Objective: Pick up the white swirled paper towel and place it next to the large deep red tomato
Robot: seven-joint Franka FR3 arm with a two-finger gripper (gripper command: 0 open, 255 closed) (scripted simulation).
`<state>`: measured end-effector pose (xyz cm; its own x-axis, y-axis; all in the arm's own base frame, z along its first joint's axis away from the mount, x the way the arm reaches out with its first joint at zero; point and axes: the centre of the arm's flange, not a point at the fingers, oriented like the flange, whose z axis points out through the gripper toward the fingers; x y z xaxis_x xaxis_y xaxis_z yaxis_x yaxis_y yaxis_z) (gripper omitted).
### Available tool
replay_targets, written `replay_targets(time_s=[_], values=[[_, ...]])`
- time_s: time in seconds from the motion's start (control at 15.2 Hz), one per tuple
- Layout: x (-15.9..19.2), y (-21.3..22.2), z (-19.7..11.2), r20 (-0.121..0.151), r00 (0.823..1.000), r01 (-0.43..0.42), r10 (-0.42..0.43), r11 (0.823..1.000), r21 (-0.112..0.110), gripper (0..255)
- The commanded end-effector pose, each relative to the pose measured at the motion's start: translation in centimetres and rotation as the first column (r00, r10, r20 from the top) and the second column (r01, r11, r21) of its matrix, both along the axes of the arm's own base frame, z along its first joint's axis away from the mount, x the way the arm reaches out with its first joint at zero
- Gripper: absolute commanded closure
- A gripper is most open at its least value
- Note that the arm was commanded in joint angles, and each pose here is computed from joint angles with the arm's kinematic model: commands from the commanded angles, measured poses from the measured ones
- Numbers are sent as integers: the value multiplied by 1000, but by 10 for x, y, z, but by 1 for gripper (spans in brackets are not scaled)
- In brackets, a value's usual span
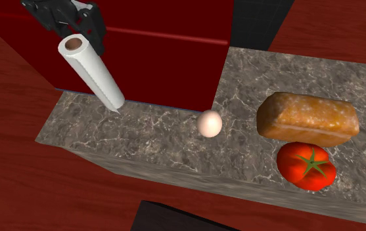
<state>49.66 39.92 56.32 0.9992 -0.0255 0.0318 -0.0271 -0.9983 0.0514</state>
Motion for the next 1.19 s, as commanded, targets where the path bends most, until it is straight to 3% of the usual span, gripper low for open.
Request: replay_targets(time_s=[0.0, 1.12], values=[[-1, 1, 10, 0, 1000, 0, 0, 1000, 0, 255], [-1, 1, 100, 0, 1000, 0, 0, 1000, 0, 255]])
